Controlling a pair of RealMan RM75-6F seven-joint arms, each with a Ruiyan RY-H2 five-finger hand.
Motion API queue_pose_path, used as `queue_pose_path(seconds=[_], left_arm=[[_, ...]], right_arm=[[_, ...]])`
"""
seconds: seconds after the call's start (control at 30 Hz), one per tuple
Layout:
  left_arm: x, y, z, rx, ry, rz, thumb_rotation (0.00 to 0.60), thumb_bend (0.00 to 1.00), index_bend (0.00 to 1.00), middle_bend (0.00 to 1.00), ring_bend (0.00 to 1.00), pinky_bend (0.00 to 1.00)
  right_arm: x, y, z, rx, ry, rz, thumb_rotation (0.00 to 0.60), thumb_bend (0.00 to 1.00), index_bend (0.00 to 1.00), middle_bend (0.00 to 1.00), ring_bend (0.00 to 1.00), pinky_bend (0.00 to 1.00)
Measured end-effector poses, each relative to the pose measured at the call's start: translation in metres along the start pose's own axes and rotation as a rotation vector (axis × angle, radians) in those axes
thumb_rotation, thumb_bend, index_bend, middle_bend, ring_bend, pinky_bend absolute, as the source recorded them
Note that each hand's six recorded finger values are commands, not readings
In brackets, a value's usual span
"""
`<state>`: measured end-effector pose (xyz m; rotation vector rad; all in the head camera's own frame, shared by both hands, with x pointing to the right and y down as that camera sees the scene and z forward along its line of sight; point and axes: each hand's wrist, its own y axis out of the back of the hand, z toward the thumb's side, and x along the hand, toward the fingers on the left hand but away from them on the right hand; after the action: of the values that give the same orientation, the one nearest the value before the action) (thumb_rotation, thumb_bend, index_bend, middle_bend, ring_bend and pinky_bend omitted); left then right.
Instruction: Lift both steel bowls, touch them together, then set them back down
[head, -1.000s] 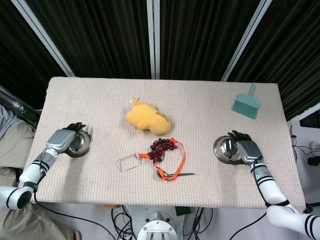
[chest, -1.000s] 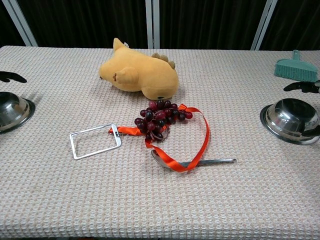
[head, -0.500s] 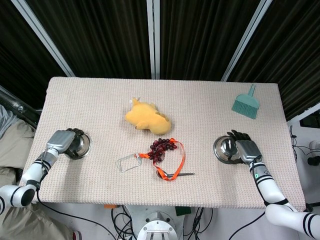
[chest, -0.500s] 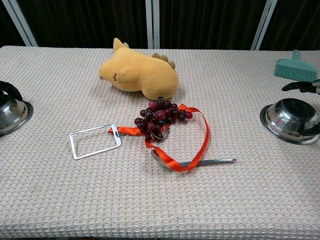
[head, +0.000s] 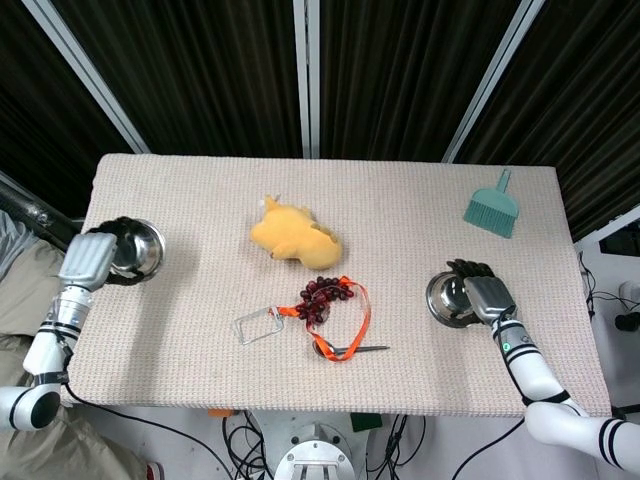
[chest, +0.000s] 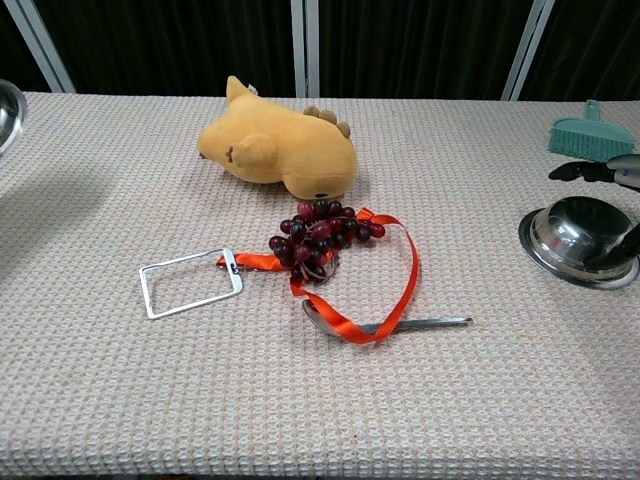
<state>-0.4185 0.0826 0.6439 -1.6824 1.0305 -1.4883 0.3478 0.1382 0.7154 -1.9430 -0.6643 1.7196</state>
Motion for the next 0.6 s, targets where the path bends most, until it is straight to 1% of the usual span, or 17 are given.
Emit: queue_pose_path(seconds=[0.1, 0.13, 0.23, 0.33, 0.43, 0.53, 0.6], left_arm=[[-0.009, 0.018, -0.008, -0.037, 0.018, 0.090, 0.600, 0.12, 0.57, 0.55, 0.47, 0.76], [-0.011, 0.021, -0.009, -0.048, 0.023, 0.101, 0.600, 0.12, 0.57, 0.55, 0.47, 0.76], [-0.012, 0.023, -0.010, -0.068, 0.025, 0.102, 0.600, 0.12, 0.57, 0.55, 0.47, 0.76], [-0.012, 0.024, -0.011, -0.079, 0.025, 0.101, 0.600, 0.12, 0.57, 0.55, 0.47, 0.76], [-0.011, 0.028, -0.010, -0.105, 0.024, 0.118, 0.600, 0.12, 0.57, 0.55, 0.47, 0.76], [-0.012, 0.036, -0.009, -0.149, 0.020, 0.163, 0.600, 0.12, 0.58, 0.55, 0.47, 0.76], [-0.012, 0.043, -0.006, -0.198, 0.011, 0.207, 0.600, 0.12, 0.58, 0.55, 0.47, 0.76]], right_arm=[[-0.003, -0.003, 0.002, -0.005, -0.001, 0.032, 0.600, 0.18, 0.17, 0.14, 0.09, 0.06], [-0.004, -0.003, 0.003, -0.006, -0.003, 0.040, 0.600, 0.18, 0.21, 0.17, 0.12, 0.09], [-0.005, -0.001, 0.004, 0.000, -0.005, 0.047, 0.600, 0.20, 0.34, 0.28, 0.23, 0.17], [-0.005, 0.001, 0.004, 0.000, -0.013, 0.037, 0.600, 0.21, 0.45, 0.37, 0.33, 0.26], [-0.003, 0.007, 0.002, -0.007, -0.026, 0.001, 0.600, 0.26, 0.54, 0.43, 0.40, 0.30], [0.001, 0.019, 0.002, -0.029, -0.031, -0.068, 0.600, 0.30, 0.60, 0.47, 0.44, 0.34], [0.006, 0.032, 0.002, -0.064, -0.023, -0.134, 0.600, 0.30, 0.62, 0.49, 0.46, 0.35]])
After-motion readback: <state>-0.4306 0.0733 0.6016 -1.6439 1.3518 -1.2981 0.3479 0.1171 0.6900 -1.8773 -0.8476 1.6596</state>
